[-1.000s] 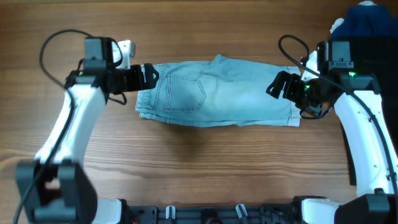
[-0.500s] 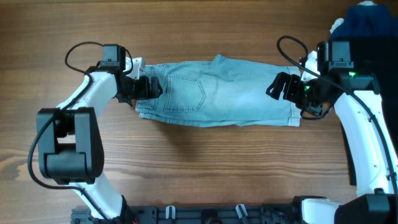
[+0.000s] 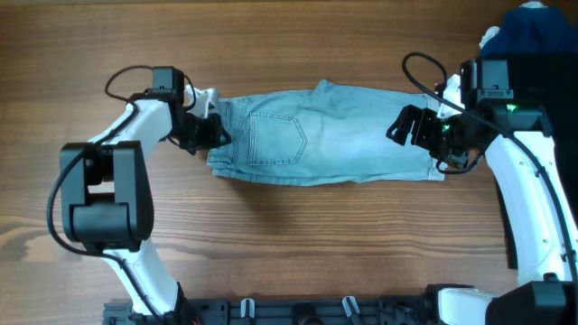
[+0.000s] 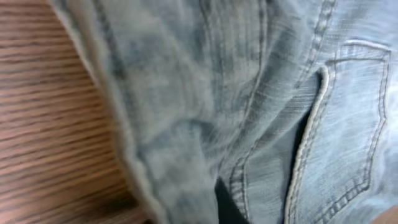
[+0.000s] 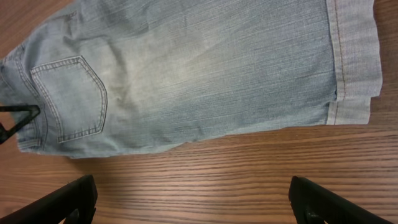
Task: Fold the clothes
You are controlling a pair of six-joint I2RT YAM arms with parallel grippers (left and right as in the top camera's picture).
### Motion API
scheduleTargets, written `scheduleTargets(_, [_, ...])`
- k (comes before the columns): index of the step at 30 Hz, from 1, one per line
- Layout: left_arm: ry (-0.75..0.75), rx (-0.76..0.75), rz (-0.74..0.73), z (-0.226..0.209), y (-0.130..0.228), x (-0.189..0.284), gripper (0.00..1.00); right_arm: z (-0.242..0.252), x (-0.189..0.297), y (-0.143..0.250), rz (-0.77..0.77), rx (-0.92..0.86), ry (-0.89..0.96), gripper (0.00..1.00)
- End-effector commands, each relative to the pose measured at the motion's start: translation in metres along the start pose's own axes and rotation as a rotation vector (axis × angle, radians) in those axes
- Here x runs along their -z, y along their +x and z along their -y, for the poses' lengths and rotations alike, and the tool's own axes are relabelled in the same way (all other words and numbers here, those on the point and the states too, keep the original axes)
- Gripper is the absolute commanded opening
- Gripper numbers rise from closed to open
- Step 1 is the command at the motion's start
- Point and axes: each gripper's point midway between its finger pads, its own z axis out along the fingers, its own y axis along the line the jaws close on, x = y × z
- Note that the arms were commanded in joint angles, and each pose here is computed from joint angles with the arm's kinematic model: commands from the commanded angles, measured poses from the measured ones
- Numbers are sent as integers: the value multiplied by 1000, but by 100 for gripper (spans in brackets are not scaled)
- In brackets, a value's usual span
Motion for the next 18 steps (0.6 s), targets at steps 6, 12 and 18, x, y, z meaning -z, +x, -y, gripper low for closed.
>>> scheduleTargets(6, [-302,133,-46,-65,18,-2,4,2,0,0,1,14,9,99])
scheduleTargets(12, [-411,377,-33,-113,17,49,4,-2,-7,-1,0,17,5,100])
scheduleTargets(18, [-425,422,-24,-103,-13,118,4,-10,-50,10,-4,41,-16,100])
